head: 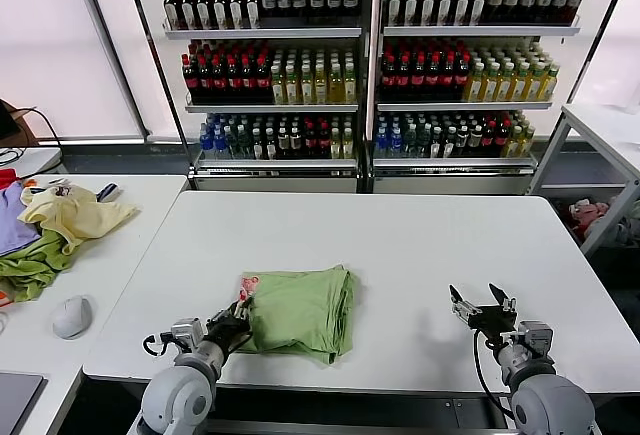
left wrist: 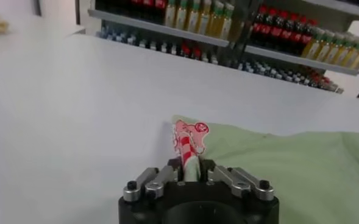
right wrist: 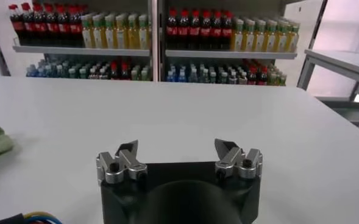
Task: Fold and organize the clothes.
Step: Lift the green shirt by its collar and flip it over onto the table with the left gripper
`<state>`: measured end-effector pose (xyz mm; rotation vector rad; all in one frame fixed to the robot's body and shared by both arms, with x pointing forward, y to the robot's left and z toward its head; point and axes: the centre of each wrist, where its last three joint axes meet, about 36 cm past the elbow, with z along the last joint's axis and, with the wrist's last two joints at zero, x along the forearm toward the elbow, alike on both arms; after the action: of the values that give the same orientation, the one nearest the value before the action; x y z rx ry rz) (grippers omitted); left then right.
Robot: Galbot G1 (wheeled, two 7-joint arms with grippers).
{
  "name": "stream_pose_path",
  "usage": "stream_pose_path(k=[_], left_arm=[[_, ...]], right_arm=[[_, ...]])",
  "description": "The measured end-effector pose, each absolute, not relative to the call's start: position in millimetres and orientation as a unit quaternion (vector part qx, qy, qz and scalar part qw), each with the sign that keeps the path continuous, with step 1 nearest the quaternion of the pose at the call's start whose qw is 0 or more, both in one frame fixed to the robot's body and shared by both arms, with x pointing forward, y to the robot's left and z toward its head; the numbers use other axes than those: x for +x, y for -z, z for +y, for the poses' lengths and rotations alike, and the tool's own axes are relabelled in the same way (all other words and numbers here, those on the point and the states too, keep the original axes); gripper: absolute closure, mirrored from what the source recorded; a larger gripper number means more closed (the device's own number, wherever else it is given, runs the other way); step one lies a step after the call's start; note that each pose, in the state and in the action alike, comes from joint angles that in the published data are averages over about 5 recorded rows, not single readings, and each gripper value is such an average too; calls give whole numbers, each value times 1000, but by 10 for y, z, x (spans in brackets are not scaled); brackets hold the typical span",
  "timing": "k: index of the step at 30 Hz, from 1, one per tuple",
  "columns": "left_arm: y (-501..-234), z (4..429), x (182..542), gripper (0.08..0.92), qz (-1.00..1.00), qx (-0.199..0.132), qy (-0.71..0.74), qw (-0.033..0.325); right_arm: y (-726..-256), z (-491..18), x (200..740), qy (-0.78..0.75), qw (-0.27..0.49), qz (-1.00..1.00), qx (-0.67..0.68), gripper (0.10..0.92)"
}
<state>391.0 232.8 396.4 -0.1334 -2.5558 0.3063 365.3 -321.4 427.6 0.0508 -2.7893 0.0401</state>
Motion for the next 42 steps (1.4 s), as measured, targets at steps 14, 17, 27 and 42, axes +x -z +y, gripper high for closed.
stream_pose_path(k=[14, 17, 27, 42], left_arm=[[-4284, 2754, 3989, 876, -933, -37, -253, 253], [-4394, 2946, 3985, 876, -930, -27, -275, 243], [-4975, 3835, 3924, 876, -935, 22, -302, 182], [-5411, 3465, 3878, 876, -975, -12, -179, 135]], right_arm=[[-4287, -3211, 3684, -14, 172, -985, 19, 200], [-4287, -3211, 3693, -13, 172, -985, 20, 200], [-4307, -3193, 3719, -9, 165, -986, 25, 200], [-4322, -3141, 3701, -2, 153, -988, 32, 200]])
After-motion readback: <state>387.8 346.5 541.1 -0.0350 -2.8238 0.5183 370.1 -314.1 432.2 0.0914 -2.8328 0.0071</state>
